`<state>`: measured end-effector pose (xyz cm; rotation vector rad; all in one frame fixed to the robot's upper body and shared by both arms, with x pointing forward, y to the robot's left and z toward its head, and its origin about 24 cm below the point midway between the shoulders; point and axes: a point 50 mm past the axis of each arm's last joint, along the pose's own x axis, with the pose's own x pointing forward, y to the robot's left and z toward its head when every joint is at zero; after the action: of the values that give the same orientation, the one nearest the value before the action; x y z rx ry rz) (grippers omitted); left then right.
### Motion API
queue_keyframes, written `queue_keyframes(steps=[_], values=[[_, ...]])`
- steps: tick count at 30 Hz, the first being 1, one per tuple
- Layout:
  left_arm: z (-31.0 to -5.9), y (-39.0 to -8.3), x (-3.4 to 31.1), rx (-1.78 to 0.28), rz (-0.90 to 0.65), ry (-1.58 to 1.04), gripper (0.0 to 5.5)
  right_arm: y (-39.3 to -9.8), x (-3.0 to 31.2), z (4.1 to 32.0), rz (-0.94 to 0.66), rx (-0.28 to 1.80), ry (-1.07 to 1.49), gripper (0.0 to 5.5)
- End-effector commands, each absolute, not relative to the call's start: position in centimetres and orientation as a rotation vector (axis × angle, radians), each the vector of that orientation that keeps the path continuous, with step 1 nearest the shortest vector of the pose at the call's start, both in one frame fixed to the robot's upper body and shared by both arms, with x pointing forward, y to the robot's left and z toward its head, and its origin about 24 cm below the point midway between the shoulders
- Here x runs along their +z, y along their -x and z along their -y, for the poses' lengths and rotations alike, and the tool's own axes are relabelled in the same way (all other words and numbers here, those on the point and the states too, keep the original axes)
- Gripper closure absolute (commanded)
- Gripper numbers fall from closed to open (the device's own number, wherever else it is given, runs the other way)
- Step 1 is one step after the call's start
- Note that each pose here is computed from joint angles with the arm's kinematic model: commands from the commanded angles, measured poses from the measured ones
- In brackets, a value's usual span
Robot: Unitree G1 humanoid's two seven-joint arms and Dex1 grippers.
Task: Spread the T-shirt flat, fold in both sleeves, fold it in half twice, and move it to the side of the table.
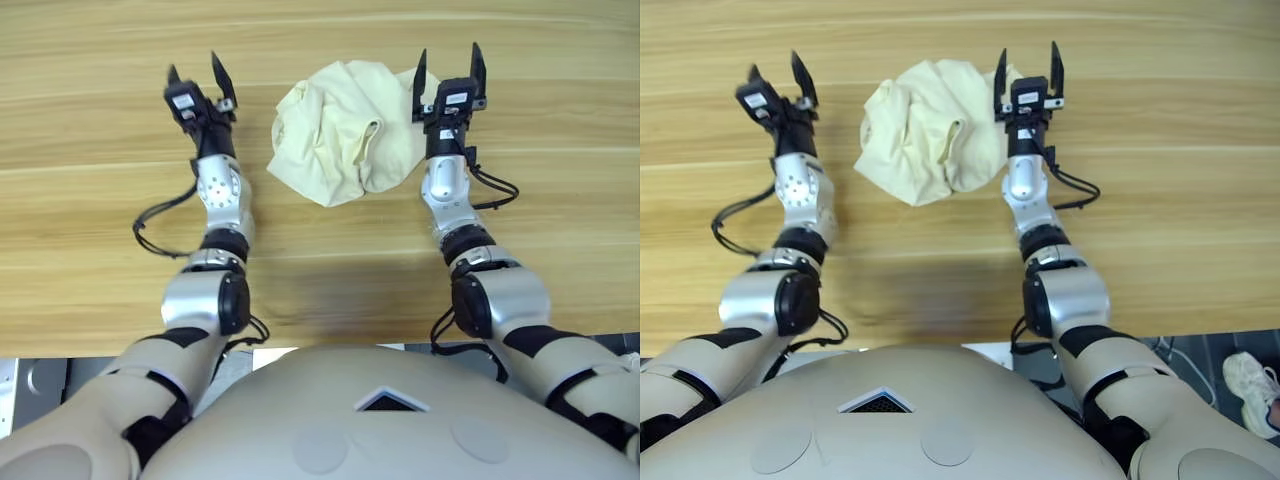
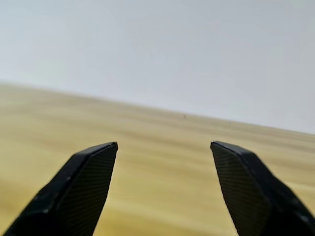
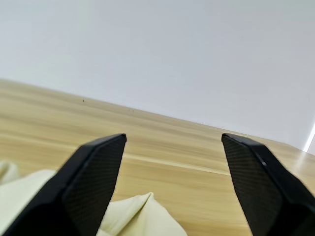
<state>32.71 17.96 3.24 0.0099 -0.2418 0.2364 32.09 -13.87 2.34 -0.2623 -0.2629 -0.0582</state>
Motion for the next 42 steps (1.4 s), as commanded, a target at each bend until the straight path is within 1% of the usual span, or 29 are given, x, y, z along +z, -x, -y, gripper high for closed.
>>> queue_keyframes(steps=[1,2,4,6,8,9,11,12,16,18,20,21,22,24,25,29,32,35,37,39,42], values=[[-16.8,-32.6,1.9,0.196,0.152,-0.089,1.96,-32.9,2.7,14.0,0.231,-0.082,0.206,1.91],[-16.3,-32.4,1.6,0.164,0.151,-0.071,1.96,-32.8,2.7,13.7,0.235,-0.069,0.188,1.91],[-15.2,-31.8,1.6,0.087,0.203,-0.024,1.96,-32.3,2.6,12.4,0.270,-0.011,0.190,1.91],[-14.6,-31.1,1.2,0.040,0.224,-0.058,1.96,-31.5,2.2,11.5,0.299,0.047,0.219,1.91],[-14.5,-30.3,0.7,0.017,0.240,-0.122,1.96,-30.6,1.7,11.6,0.331,0.070,0.277,1.91],[-14.8,-30.0,0.5,0.024,0.241,-0.147,1.96,-30.3,1.5,12.0,0.341,0.059,0.312,1.91],[-16.3,-29.7,0.0,0.095,0.213,-0.166,1.96,-30.5,0.9,13.8,0.278,-0.040,0.312,1.91],[-17.0,-29.7,-0.1,0.124,0.207,-0.167,1.96,-30.7,1.0,14.3,0.269,-0.067,0.309,1.91],[-18.3,-29.2,0.0,0.154,0.224,-0.096,1.96,-31.2,1.8,14.3,0.310,-0.050,0.320,1.91],[-18.8,-28.8,-0.2,0.147,0.232,-0.085,1.96,-31.0,1.6,13.3,0.307,0.000,0.289,1.91],[-18.3,-29.1,-0.2,0.111,0.213,-0.088,1.96,-30.6,1.2,12.2,0.295,0.050,0.282,1.91],[-18.0,-29.5,-0.4,0.105,0.178,-0.067,1.96,-30.6,1.0,12.1,0.278,0.052,0.278,1.91],[-17.6,-29.8,-0.4,0.090,0.161,-0.058,1.96,-30.7,1.0,12.3,0.271,0.051,0.269,1.91],[-16.2,-30.1,0.7,0.011,0.241,-0.075,1.96,-30.8,1.2,12.8,0.281,0.063,0.282,1.91],[-15.8,-30.0,0.7,-0.005,0.253,-0.075,1.96,-30.9,1.4,13.1,0.287,0.050,0.273,1.91],[-14.9,-29.8,0.6,-0.027,0.261,-0.120,1.96,-31.4,1.8,14.5,0.272,-0.012,0.234,1.91],[-14.9,-30.0,0.7,0.005,0.260,-0.125,1.96,-32.0,1.9,14.4,0.235,-0.001,0.186,1.91],[-15.3,-30.2,0.4,0.063,0.215,-0.031,1.96,-32.1,1.9,13.8,0.208,0.022,0.093,1.91],[-15.4,-30.1,0.4,0.084,0.219,0.004,1.96,-31.6,1.8,13.4,0.237,0.046,0.080,1.91],[-15.0,-29.5,1.0,0.070,0.290,-0.016,1.96,-30.1,0.9,13.5,0.253,0.076,0.175,1.91],[-15.1,-28.3,0.6,0.080,0.307,-0.070,1.96,-28.3,-0.2,14.1,0.257,0.067,0.246,1.91]])
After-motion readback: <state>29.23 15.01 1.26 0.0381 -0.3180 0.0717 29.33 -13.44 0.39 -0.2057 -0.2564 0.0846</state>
